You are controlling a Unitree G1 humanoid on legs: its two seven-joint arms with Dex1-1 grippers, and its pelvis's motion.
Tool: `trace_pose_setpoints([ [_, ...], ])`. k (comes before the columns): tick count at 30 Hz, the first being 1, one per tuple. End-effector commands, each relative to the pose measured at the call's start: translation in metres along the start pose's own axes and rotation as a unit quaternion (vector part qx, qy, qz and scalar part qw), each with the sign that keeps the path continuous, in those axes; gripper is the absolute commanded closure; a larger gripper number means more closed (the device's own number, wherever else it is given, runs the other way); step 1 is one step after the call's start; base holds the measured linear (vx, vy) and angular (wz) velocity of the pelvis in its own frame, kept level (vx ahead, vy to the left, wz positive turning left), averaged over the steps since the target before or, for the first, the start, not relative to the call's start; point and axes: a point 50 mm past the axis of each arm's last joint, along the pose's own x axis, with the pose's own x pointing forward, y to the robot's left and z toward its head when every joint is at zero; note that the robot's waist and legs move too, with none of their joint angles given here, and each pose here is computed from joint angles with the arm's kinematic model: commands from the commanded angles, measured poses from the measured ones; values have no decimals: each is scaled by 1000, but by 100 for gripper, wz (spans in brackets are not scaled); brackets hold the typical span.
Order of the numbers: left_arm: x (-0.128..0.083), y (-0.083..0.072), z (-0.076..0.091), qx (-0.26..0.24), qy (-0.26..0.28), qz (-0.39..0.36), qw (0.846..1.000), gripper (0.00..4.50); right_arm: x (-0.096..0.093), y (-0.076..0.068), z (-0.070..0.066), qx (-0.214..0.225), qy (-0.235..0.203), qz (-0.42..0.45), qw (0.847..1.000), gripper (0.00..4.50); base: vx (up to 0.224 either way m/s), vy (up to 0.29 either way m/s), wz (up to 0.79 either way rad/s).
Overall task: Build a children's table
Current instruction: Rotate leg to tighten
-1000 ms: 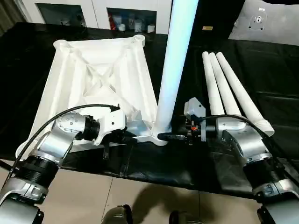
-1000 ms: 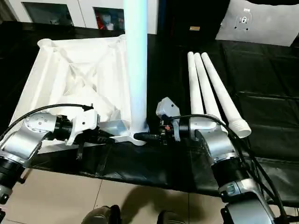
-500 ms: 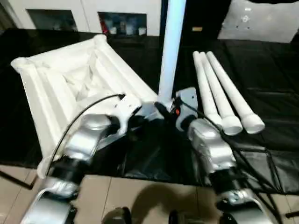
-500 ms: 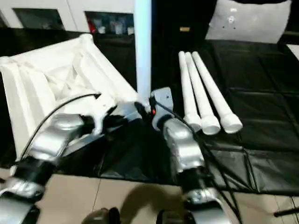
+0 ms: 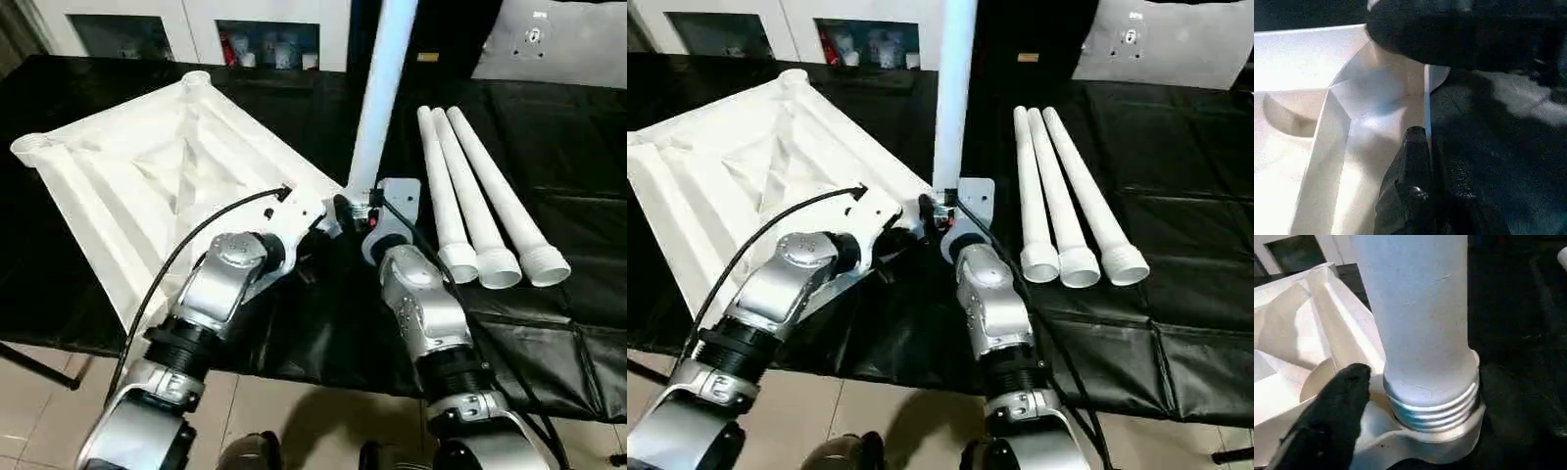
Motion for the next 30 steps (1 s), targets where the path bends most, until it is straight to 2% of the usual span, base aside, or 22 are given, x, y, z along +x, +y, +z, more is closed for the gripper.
trace_pose_setpoints([
  [1, 0, -4, 4, 23, -28, -20, 999, 450, -4, -5, 0, -10, -6, 11, 1000, 32, 0, 0, 0],
  [2, -3, 0, -3, 38, -23, -26, 999, 450, -13, -15, 2, -16, -11, 22, 1000, 27, 0, 0, 0],
  [6, -6, 9, -9, 54, -23, -8, 998, 450, -27, -25, 6, -22, -17, 32, 999, 3, 0, 0, 0],
  [12, -9, 9, -4, 32, -81, -25, 996, 450, -38, -31, 17, -8, -49, 36, 998, 3, 0, 0, 0],
  [13, -10, 9, -2, 26, -91, -28, 995, 423, -40, -32, 19, -8, -55, 34, 998, 0, 0, 0, 0],
  [15, -15, 9, 3, 12, -119, -32, 992, 423, -47, -35, 25, -9, -58, 38, 998, 0, 0, 0, 0],
  [18, -22, 13, 7, 8, -134, -16, 991, 385, -51, -31, 25, -39, -39, 68, 996, 0, 0, 0, 0],
  [21, -34, 19, 7, 15, -128, -1, 992, 382, -54, -22, 21, -53, -14, 109, 993, 0, 0, 0, 0],
  [24, -58, 36, 0, 32, -94, 51, 994, 382, -57, -8, 11, -76, 27, 161, 984, 0, 0, 0, 0],
  [27, -70, 43, -2, 31, -85, 74, 993, 382, -59, -3, 8, -96, 35, 176, 979, 0, 0, 0, 0],
  [29, -98, 59, -10, 36, -42, 129, 990, 382, -60, 2, 3, -108, 51, 186, 975, 0, 0, 0, 0],
  [30, -123, 71, -19, 41, 4, 178, 983, 410, -60, 6, 0, -114, 63, 193, 973, 0, 0, 0, 0],
])
